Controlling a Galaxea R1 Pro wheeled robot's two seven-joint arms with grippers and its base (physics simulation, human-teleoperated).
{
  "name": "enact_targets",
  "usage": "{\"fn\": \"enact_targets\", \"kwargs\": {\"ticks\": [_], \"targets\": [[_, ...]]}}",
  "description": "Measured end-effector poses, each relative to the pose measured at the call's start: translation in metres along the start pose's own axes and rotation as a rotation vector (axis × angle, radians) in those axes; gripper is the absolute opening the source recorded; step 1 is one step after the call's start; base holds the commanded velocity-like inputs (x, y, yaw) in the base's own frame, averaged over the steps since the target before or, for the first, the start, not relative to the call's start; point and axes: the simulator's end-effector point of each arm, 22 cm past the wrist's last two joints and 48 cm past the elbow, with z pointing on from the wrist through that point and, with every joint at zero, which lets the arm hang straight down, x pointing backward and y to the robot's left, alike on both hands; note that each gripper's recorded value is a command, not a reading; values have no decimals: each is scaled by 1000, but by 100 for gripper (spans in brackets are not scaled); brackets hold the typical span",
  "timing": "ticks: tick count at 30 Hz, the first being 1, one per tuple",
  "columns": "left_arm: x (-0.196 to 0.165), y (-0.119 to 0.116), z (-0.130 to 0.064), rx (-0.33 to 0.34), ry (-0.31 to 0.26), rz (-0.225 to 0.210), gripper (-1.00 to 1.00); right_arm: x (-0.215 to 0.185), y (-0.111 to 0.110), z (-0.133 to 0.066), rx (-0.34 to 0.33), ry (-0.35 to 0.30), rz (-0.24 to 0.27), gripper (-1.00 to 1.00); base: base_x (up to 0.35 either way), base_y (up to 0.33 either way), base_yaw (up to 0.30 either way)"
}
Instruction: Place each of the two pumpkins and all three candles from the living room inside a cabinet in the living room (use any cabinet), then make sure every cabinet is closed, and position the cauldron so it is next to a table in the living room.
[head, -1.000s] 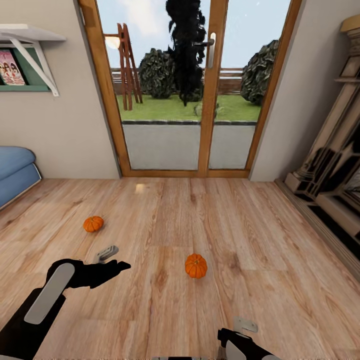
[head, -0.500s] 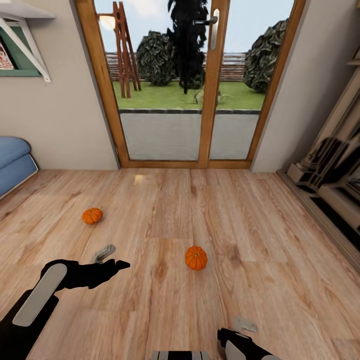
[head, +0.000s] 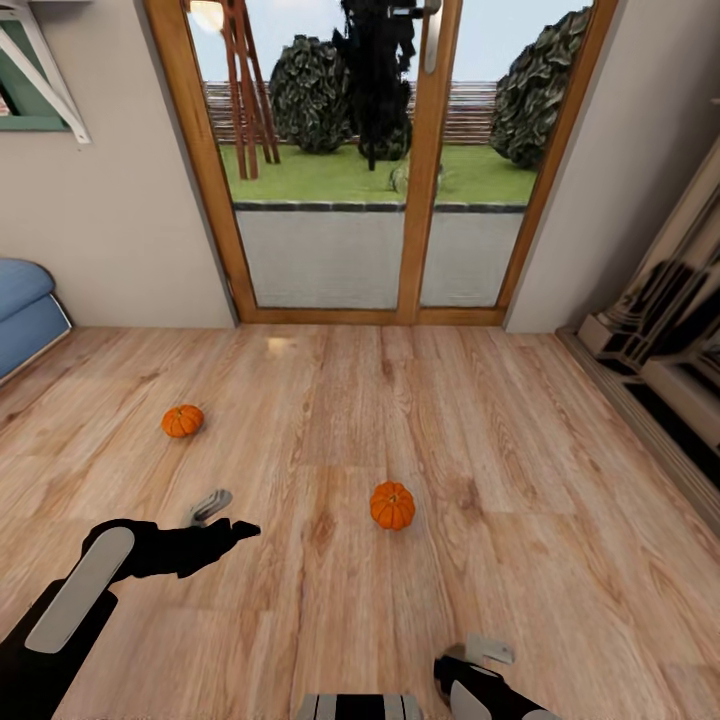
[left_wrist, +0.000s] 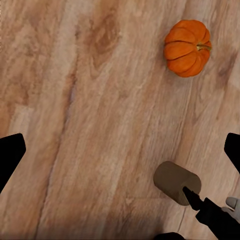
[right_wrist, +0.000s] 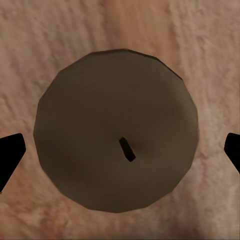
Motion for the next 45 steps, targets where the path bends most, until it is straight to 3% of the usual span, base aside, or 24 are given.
{"fn": "enact_targets", "kwargs": {"ticks": [11,45], "targets": [[7,7,12,-11,25,-10,100,13,-2,7,7,27,-5,100,0,0,0],[8,8,12,-13,27,-9,100,12,-2,7,7,25,-5,100,11,0,0]]}}
